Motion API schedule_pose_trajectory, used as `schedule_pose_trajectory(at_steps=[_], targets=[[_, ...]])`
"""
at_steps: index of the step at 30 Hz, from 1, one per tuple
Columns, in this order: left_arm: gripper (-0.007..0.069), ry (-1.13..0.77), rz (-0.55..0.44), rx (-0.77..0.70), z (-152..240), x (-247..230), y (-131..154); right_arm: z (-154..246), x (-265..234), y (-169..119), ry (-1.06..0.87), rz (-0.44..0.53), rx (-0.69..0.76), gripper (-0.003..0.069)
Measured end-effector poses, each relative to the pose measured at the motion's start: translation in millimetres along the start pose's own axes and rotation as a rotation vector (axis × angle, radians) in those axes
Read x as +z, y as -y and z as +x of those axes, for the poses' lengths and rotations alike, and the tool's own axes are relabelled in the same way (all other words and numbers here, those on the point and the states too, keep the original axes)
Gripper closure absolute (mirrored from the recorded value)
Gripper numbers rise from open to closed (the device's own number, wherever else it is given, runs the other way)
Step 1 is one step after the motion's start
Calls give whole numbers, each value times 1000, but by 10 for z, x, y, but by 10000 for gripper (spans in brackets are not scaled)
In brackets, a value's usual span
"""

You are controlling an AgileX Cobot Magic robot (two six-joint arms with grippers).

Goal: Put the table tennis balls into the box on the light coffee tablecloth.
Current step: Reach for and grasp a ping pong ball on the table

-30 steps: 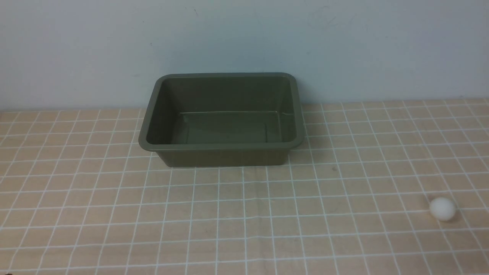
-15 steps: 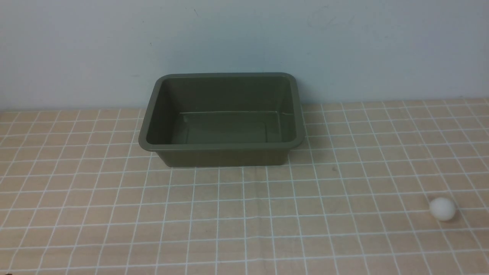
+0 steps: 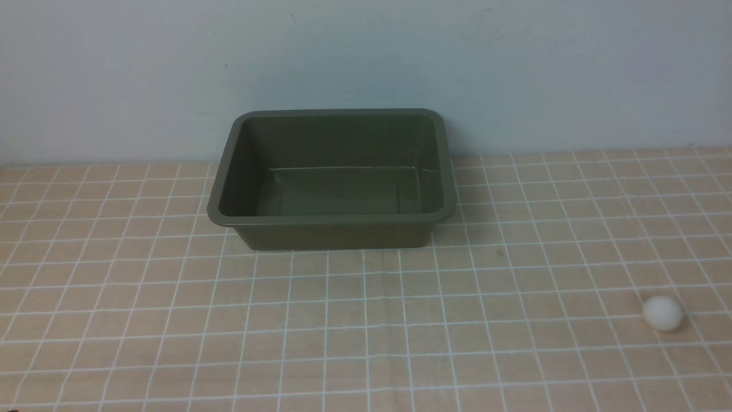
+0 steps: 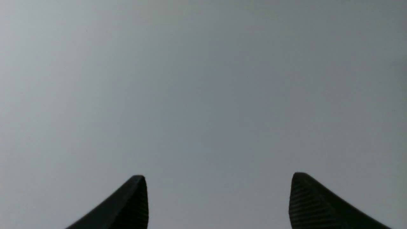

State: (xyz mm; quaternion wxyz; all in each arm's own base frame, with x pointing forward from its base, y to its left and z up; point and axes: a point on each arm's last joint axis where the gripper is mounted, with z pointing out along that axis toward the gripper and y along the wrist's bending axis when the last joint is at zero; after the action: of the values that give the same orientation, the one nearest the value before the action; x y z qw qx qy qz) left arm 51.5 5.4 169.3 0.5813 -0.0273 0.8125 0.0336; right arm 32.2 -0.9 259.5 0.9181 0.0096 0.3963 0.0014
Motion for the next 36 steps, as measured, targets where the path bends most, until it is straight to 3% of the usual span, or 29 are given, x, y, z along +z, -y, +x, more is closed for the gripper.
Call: schedule_pose_trajectory(at_steps=[6, 10, 12, 16, 20, 29, 36], targets=[[601, 0, 0, 0, 0, 0, 0, -60, -2, -4, 65, -13, 261, 125], [601, 0, 0, 0, 0, 0, 0, -244, 57, -62, 137, -98, 420, 139], [601, 0, 0, 0, 0, 0, 0, -344, 94, -83, 162, -123, 413, 144], [601, 0, 0, 0, 0, 0, 0, -971, 279, -177, 306, -233, 311, 168], [601, 0, 0, 0, 0, 0, 0, -1187, 497, -240, 176, -257, 174, 179], [601, 0, 0, 0, 0, 0, 0, -1120, 1057, -208, -194, -188, 65, 186], [601, 0, 0, 0, 0, 0, 0, -654, 1464, -229, -459, -222, 35, 186]])
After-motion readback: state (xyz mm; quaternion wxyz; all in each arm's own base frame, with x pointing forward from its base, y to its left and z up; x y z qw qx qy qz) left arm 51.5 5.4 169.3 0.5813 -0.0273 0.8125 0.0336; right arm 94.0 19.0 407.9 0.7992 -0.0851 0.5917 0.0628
